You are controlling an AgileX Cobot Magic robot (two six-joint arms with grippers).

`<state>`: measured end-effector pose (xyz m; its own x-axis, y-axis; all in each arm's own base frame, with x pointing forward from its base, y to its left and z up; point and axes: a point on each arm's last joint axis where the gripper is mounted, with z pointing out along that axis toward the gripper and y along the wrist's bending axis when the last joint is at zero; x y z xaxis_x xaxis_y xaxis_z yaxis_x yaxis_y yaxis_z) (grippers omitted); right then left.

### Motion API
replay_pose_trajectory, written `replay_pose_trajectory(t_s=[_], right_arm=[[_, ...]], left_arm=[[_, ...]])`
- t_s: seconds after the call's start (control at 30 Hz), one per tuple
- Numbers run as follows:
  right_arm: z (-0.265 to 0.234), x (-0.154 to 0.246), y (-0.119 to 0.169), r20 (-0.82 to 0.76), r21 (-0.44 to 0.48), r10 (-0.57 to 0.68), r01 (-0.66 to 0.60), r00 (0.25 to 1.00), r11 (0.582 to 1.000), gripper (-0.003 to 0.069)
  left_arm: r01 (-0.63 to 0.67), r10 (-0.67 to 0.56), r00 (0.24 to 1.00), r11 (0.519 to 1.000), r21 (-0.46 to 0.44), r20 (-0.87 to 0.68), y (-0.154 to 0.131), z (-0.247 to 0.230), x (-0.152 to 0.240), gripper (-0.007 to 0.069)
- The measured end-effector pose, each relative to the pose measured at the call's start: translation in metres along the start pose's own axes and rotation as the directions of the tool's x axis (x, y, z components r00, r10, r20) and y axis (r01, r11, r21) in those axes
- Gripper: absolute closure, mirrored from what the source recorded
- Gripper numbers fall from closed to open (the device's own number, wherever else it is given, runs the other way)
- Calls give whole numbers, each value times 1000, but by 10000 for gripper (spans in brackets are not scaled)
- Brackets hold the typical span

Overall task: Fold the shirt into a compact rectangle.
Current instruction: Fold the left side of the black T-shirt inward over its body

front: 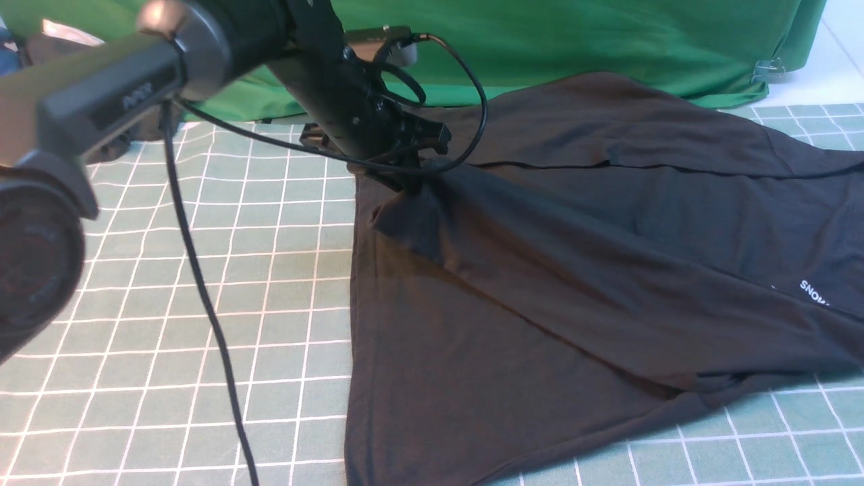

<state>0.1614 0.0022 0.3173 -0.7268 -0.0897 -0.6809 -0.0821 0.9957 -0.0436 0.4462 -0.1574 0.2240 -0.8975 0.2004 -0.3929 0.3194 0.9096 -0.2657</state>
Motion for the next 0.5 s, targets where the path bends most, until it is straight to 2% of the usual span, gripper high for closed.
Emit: replay_pose_trajectory(t_s=[0.1,0.17,0.23,0.27,0.3,0.37,0.47,0.5], right_arm=[[0,0,0,0,0,0,0,1000,1000,423],[0,0,0,0,0,0,0,1000,1000,423],[0,0,0,0,0,0,0,1000,1000,423],[0,0,0,0,0,0,0,1000,1000,423],[0,0,0,0,0,0,0,1000,1000,423],[0,0,0,0,0,0,0,1000,1000,423],[0,0,0,0,0,1,-1,1000,1000,423],[0,0,0,0,0,1,-1,1000,1000,423]], left_arm=[[31,-31,1000,999,-21,-4,5,12,1,554],[40,-40,999,998,-53,3,8,15,-1,505],[27,-22,999,993,-112,46,13,7,-11,424],[31,-24,998,993,-117,58,14,4,-13,417],[26,-5,991,987,-158,130,18,-11,-27,340],[29,4,983,984,-174,184,20,-22,-37,297],[74,-14,940,984,-164,340,26,-60,-63,167],[79,-18,937,984,-162,350,28,-62,-65,160]])
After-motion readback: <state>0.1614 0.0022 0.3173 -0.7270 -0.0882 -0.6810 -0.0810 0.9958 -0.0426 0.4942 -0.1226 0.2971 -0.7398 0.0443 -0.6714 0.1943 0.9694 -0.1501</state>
